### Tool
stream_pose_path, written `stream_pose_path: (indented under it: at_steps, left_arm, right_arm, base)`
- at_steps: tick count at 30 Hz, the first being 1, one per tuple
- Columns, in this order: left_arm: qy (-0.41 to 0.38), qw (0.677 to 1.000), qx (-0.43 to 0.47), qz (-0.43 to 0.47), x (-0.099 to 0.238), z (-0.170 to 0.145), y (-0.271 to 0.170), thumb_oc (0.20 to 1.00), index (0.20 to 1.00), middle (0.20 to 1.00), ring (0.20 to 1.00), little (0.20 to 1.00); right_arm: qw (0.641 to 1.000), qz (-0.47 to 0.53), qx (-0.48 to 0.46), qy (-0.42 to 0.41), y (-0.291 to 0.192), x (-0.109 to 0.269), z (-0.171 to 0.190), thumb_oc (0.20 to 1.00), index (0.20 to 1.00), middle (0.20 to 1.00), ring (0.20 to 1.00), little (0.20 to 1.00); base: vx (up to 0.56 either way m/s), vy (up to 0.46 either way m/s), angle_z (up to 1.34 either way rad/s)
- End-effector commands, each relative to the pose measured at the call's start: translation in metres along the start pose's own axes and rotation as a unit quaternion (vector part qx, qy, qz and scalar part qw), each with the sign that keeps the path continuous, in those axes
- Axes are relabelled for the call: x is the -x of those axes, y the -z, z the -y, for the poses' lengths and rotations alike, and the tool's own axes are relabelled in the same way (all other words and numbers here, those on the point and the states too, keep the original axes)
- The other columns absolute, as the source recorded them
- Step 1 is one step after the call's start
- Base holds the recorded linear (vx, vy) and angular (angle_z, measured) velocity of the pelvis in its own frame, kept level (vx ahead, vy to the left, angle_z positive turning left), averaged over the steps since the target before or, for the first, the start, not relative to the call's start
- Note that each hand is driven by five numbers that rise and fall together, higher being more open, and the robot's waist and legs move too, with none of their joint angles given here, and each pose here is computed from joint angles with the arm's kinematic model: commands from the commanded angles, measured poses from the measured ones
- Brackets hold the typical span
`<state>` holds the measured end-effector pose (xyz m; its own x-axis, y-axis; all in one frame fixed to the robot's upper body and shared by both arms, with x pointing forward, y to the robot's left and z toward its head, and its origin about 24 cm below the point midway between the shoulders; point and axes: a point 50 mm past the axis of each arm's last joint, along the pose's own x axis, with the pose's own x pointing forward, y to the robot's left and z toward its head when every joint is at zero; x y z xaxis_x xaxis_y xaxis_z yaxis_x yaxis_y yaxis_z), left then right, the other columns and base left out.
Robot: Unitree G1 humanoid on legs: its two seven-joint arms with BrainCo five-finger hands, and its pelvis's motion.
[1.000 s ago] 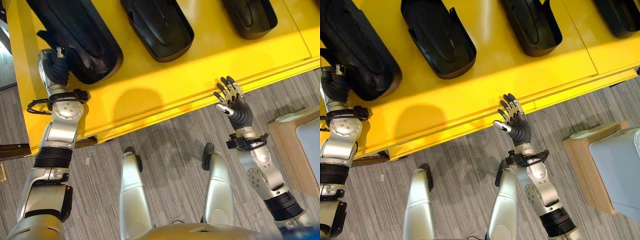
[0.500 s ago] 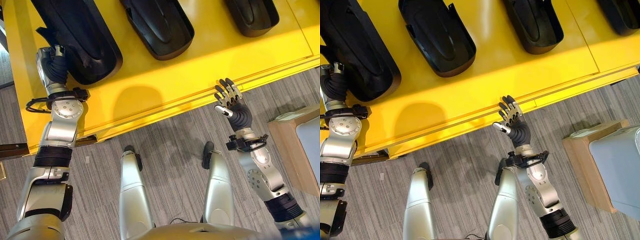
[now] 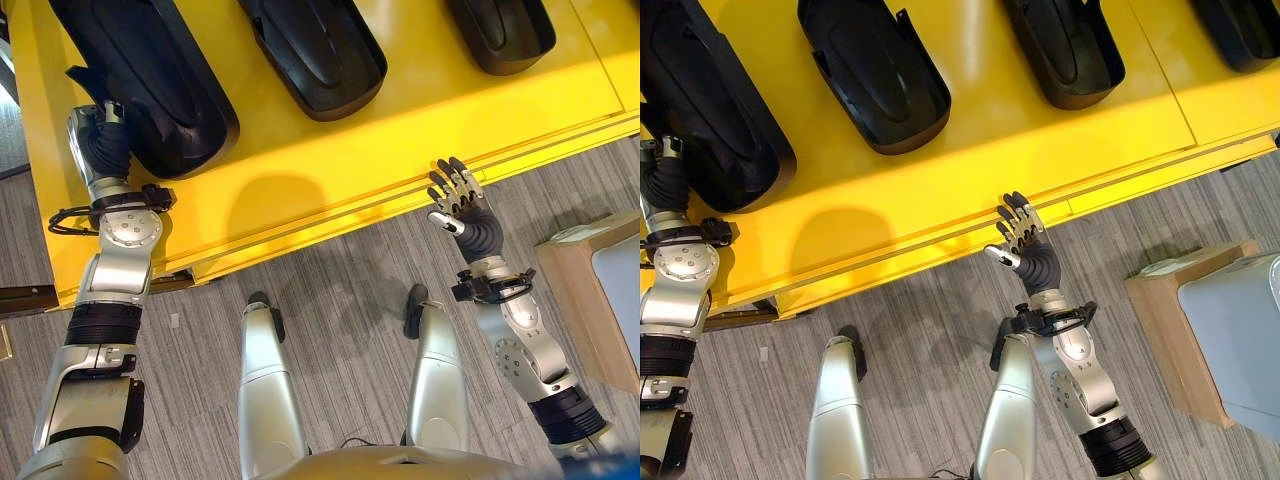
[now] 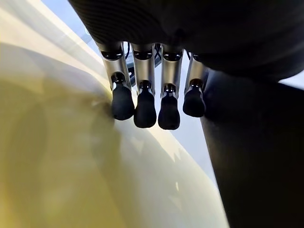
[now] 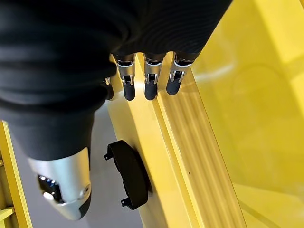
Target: Move parts from the plastic box to the shelf.
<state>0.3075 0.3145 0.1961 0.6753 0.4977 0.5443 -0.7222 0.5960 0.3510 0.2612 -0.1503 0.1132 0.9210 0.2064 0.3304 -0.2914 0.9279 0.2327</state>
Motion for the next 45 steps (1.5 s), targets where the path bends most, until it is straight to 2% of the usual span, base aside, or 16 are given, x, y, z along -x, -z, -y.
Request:
stream_pose_path:
  at_steps: [1, 10, 11, 12, 28, 35, 42, 45]
  left_arm:
    - [0.000, 0.999, -0.012, -0.038, 0.010, -0.003, 0.021, 0.200, 0.200, 0.200, 0.200, 0.200]
    - [-0.004, 0.999, -0.019, -0.049, 0.010, -0.008, 0.027, 0.200, 0.200, 0.200, 0.200, 0.200]
    - [-0.006, 0.999, -0.020, -0.050, 0.009, -0.009, 0.027, 0.655, 0.655, 0.655, 0.655, 0.655]
    - [-0.006, 0.999, -0.022, -0.049, 0.009, -0.010, 0.027, 1.000, 1.000, 1.000, 1.000, 1.000]
    - [-0.024, 0.997, -0.006, -0.069, 0.018, -0.020, 0.038, 1.000, 1.000, 1.000, 1.000, 1.000]
    - [-0.042, 0.997, 0.006, -0.060, 0.025, -0.034, 0.039, 1.000, 1.000, 1.000, 1.000, 1.000]
    - [-0.073, 0.997, -0.005, 0.014, 0.034, -0.053, 0.017, 1.000, 1.000, 1.000, 1.000, 1.000]
    - [-0.081, 0.993, 0.024, 0.077, 0.036, -0.059, -0.007, 1.000, 1.000, 1.000, 1.000, 1.000]
  right_arm:
    - [0.998, 0.066, 0.012, -0.013, -0.029, -0.001, 0.002, 1.000, 1.000, 1.000, 1.000, 1.000]
    - [0.998, 0.062, 0.012, -0.014, -0.028, 0.001, 0.002, 1.000, 1.000, 1.000, 1.000, 1.000]
    - [0.998, 0.062, 0.013, -0.014, -0.028, 0.001, 0.002, 1.000, 1.000, 1.000, 1.000, 1.000]
    - [0.998, 0.062, 0.013, -0.013, -0.028, 0.001, 0.003, 1.000, 1.000, 1.000, 1.000, 1.000]
    - [0.998, 0.061, 0.018, -0.007, -0.028, 0.002, 0.006, 1.000, 1.000, 1.000, 1.000, 1.000]
    - [0.998, 0.067, 0.018, -0.004, -0.030, 0.002, 0.006, 1.000, 1.000, 1.000, 1.000, 1.000]
    - [0.995, 0.094, 0.032, 0.002, -0.040, -0.001, 0.009, 1.000, 1.000, 1.000, 1.000, 1.000]
    - [0.993, 0.107, 0.044, 0.005, -0.045, -0.003, 0.010, 1.000, 1.000, 1.000, 1.000, 1.000]
  base:
    - [0.00, 0.000, 0.00]
    - [0.00, 0.000, 0.00]
    - [0.00, 0.000, 0.00]
    - [0.00, 0.000, 0.00]
    - [0.00, 0.000, 0.00]
    - [0.00, 0.000, 0.00]
    - [0.00, 0.000, 0.00]
    - [0.00, 0.000, 0.00]
